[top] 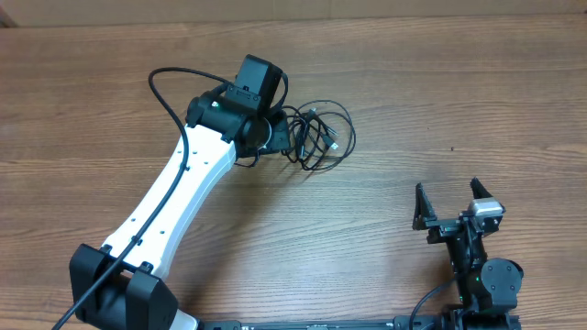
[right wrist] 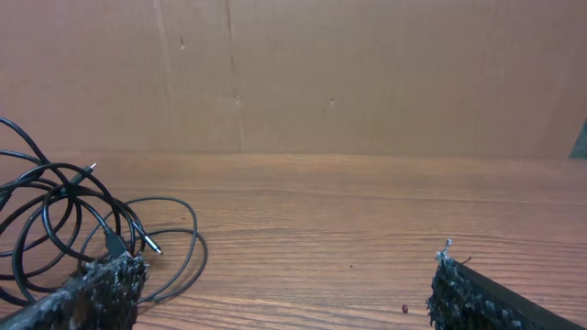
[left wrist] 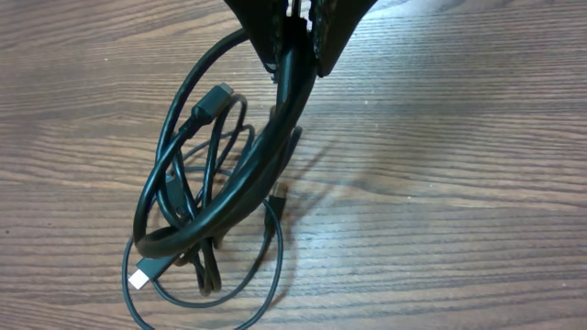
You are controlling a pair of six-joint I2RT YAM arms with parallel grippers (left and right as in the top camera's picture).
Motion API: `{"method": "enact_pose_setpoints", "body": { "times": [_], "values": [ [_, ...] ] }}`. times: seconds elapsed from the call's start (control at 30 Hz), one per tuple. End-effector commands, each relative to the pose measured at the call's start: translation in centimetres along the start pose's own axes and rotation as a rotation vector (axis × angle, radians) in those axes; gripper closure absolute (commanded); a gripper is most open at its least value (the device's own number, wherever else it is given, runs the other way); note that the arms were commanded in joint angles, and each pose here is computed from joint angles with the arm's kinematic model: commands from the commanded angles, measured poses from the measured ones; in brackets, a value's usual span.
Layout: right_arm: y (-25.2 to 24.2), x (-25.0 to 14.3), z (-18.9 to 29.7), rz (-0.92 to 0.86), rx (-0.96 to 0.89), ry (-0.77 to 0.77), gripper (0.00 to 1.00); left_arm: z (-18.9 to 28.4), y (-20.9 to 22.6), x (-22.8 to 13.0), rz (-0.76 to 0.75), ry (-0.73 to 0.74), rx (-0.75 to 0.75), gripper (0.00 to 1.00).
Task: Untangle cables
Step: 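Lift the grasped cable loop upward with the left gripper, then open the right gripper and move it toward the hanging cables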
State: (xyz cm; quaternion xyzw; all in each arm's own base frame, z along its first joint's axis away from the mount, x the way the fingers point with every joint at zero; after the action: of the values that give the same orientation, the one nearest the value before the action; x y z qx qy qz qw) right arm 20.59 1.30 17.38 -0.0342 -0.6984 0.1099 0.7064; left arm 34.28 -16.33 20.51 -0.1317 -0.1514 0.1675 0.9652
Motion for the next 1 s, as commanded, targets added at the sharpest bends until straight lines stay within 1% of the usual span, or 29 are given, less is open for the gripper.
{"method": "enact_pose_setpoints", "body": {
  "times": [0.0, 0.13, 0.2, 0.23, 0.3, 0.4, 0.5, 0.6, 0.73, 0.8, 0.9, 0.97],
  "values": [
    [0.1, -0.2, 0.0, 0.002, 0.001, -0.005, 0.0, 1.7, -0.2, 1.1, 0.024, -0.063, -0.02, 0.96],
    [0.1, 0.0, 0.0, 0.007, -0.001, -0.012, 0.0, 1.7, -0.1, 1.0, -0.01, -0.056, -0.013, 0.96],
    [0.1, 0.8, 0.0, 0.007, 0.006, -0.053, 0.0, 1.7, 0.0, 0.8, -0.032, -0.05, -0.007, 0.96],
    [0.7, 1.4, 0.1, -0.007, 0.055, -0.085, 0.0, 1.7, 0.1, 0.8, -0.037, -0.047, -0.004, 0.96],
    [3.0, 2.0, 0.5, -0.098, 0.238, -0.117, 0.0, 1.7, 0.2, 0.7, -0.04, -0.042, 0.0, 0.96],
    [7.2, 2.5, 2.4, -0.267, 0.603, -0.099, 0.0, 1.7, -0.1, 0.6, -0.04, -0.034, -0.016, 0.96],
    [8.4, 3.3, 3.5, -0.329, 0.732, -0.105, 0.0, 1.7, -0.6, 0.3, -0.041, -0.01, -0.052, 0.96],
    [8.7, 5.7, 4.7, -0.313, 0.818, -0.211, 0.0, 1.7, -0.6, 0.2, -0.041, -0.004, -0.056, 0.96],
    [8.0, 10.6, 6.5, -0.224, 0.824, -0.38, 0.0, 1.7, -1.0, -0.4, -0.042, 0.039, -0.09, 0.96],
    [7.4, 12.7, 7.2, -0.178, 0.794, -0.415, 0.0, 1.8, -1.7, -1.1, -0.048, 0.087, -0.141, 0.96],
    [6.3, 15.2, 7.6, -0.118, 0.721, -0.383, 0.0, 2.5, -3.8, -2.4, -0.13, 0.19, -0.308, 0.96],
    [5.6, 16.0, 7.5, -0.086, 0.672, -0.306, 0.0, 3.0, -4.8, -2.9, -0.188, 0.221, -0.394, 0.96]
  ]
}}
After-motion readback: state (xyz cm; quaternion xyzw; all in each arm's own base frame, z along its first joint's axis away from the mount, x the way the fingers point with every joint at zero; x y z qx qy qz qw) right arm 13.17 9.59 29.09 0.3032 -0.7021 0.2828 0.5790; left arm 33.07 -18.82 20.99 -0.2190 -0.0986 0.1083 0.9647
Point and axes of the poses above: each gripper's point midway between its finger pads, its own z axis back along the fingers, its own y axis along the line the jaws close on, x = y × z, the point moved 4 cm from there along z, back along the fingers, and after that the axes turned 13 degrees about z, right-handed, at the moved point
